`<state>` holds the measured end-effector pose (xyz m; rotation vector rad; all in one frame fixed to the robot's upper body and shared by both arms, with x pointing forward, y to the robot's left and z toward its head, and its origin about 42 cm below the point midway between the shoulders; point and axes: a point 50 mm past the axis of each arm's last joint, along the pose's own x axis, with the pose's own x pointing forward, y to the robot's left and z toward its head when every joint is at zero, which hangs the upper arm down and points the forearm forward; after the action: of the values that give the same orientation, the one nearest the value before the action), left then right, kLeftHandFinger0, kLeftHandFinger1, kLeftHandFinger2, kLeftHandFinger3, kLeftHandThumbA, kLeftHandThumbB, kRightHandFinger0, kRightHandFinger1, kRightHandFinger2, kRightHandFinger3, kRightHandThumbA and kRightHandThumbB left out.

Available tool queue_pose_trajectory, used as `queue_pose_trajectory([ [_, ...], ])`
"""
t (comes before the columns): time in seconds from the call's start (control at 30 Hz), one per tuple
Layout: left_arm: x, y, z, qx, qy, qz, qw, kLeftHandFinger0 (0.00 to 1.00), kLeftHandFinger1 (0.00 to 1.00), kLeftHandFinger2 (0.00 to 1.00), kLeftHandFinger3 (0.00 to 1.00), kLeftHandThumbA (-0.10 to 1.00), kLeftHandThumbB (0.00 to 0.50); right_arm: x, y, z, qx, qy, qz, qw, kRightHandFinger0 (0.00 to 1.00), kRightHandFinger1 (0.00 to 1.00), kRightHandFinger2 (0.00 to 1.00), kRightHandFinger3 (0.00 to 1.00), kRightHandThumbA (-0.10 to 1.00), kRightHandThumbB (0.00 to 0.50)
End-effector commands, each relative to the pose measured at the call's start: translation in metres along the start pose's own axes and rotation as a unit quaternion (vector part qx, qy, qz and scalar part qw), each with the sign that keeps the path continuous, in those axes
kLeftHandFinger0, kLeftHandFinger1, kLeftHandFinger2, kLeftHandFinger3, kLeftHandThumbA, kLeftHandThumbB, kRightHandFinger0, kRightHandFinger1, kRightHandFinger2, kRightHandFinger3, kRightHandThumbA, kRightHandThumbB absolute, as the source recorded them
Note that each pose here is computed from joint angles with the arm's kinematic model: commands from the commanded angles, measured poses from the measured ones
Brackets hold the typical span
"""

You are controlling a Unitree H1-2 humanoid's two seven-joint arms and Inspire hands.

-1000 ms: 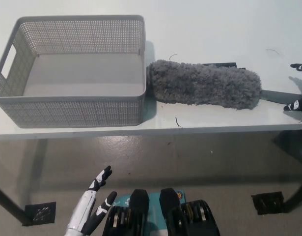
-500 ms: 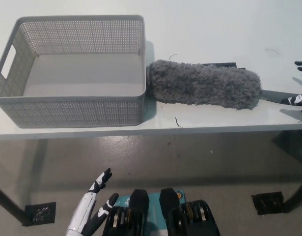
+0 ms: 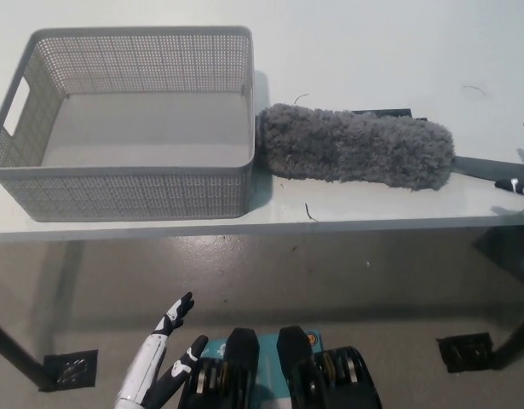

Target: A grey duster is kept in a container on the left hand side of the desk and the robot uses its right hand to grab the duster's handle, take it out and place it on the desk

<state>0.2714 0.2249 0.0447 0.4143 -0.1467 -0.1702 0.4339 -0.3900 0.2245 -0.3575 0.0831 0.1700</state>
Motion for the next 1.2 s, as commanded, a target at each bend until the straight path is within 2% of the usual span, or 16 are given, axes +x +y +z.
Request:
queue_pose_trajectory([
  [0.0, 0.002, 0.012, 0.015, 0.002, -0.050, 0.014, 0.999, 1.00, 1.00, 1.00, 1.00, 0.91, 0.078, -0.269, 0.054, 0.218, 0.046, -0.720, 0.043, 0.691, 1.00, 1.00, 1.00, 1.00, 1.00, 0.469],
  [0.03, 0.001, 0.011, 0.014, 0.004, -0.049, 0.012, 0.999, 1.00, 1.00, 1.00, 1.00, 0.91, 0.078, -0.257, 0.079, 0.209, 0.025, -0.723, 0.001, 0.691, 1.00, 1.00, 1.00, 1.00, 0.94, 0.495],
  [0.13, 0.000, 0.009, 0.014, 0.003, -0.047, 0.013, 0.999, 1.00, 1.00, 1.00, 1.00, 0.91, 0.088, -0.247, 0.143, 0.187, -0.016, -0.707, -0.098, 0.700, 1.00, 1.00, 1.00, 1.00, 1.00, 0.500],
  [0.17, 0.000, 0.007, 0.014, 0.002, -0.047, 0.014, 0.999, 1.00, 1.00, 1.00, 1.00, 0.91, 0.086, -0.245, 0.166, 0.182, 0.007, -0.690, -0.098, 0.717, 1.00, 1.00, 1.00, 1.00, 1.00, 0.350],
  [0.2, -0.001, 0.006, 0.014, 0.001, -0.047, 0.014, 0.999, 1.00, 1.00, 1.00, 1.00, 0.91, 0.085, -0.246, 0.174, 0.182, 0.021, -0.687, -0.095, 0.720, 1.00, 1.00, 1.00, 1.00, 1.00, 0.299],
  [0.27, -0.002, 0.003, 0.015, -0.001, -0.047, 0.012, 0.999, 1.00, 1.00, 1.00, 1.00, 0.90, 0.079, -0.244, 0.165, 0.184, 0.034, -0.693, 0.056, 0.717, 1.00, 1.00, 1.00, 1.00, 0.75, 0.299],
  [0.33, -0.003, 0.002, 0.015, -0.002, -0.045, 0.012, 0.999, 1.00, 1.00, 1.00, 1.00, 0.90, 0.083, -0.240, 0.190, 0.201, 0.036, -0.740, -0.015, 0.671, 1.00, 1.00, 1.00, 1.00, 0.70, 0.030],
  [0.37, -0.003, 0.002, 0.015, -0.003, -0.045, 0.013, 0.999, 1.00, 1.00, 1.00, 1.00, 0.90, 0.084, -0.237, 0.201, 0.209, 0.050, -0.753, -0.029, 0.656, 1.00, 1.00, 1.00, 1.00, 0.67, 0.006],
  [0.4, -0.004, 0.003, 0.016, -0.004, -0.046, 0.013, 0.999, 1.00, 1.00, 1.00, 1.00, 0.90, 0.085, -0.223, 0.213, 0.219, 0.126, -0.759, 0.064, 0.635, 1.00, 1.00, 1.00, 1.00, 0.79, 0.018],
  [0.47, -0.002, 0.005, 0.016, -0.006, -0.049, 0.013, 0.999, 1.00, 1.00, 1.00, 1.00, 0.88, 0.085, -0.212, 0.219, 0.225, 0.178, -0.746, 0.155, 0.622, 1.00, 1.00, 1.00, 1.00, 0.77, 0.000],
  [0.9, -0.003, 0.002, 0.014, -0.006, -0.046, 0.010, 0.999, 1.00, 1.00, 1.00, 1.00, 0.93, 0.078, -0.213, 0.221, 0.227, 0.182, -0.745, 0.155, 0.622, 1.00, 1.00, 1.00, 1.00, 0.77, 0.000],
  [0.93, -0.003, 0.002, 0.014, -0.006, -0.045, 0.011, 0.999, 1.00, 1.00, 1.00, 1.00, 0.91, 0.078, -0.176, 0.278, 0.127, 0.161, -0.513, -0.043, 0.842, 1.00, 1.00, 1.00, 1.00, 1.00, 0.270],
  [0.97, -0.003, 0.001, 0.014, -0.007, -0.045, 0.011, 0.999, 1.00, 1.00, 1.00, 1.00, 0.89, 0.074, -0.179, 0.299, 0.094, 0.114, -0.450, -0.068, 0.883, 1.00, 1.00, 1.00, 1.00, 1.00, 0.081],
  [1.0, -0.002, 0.002, 0.015, -0.009, -0.046, 0.011, 0.999, 1.00, 1.00, 1.00, 1.00, 0.89, 0.074, -0.177, 0.305, 0.060, 0.066, -0.383, -0.062, 0.919, 1.00, 1.00, 1.00, 1.00, 1.00, 0.297],
  [1.07, -0.001, 0.002, 0.016, -0.009, -0.048, 0.011, 0.999, 1.00, 1.00, 1.00, 1.00, 0.88, 0.078, -0.159, 0.309, 0.025, 0.075, -0.318, -0.049, 0.944, 1.00, 1.00, 1.00, 1.00, 1.00, 0.381],
  [1.17, 0.004, -0.002, 0.017, -0.009, -0.052, 0.008, 0.999, 1.00, 1.00, 1.00, 1.00, 0.89, 0.069, -0.141, 0.314, -0.011, 0.071, -0.268, -0.049, 0.960, 1.00, 1.00, 1.00, 1.00, 1.00, 0.355],
])
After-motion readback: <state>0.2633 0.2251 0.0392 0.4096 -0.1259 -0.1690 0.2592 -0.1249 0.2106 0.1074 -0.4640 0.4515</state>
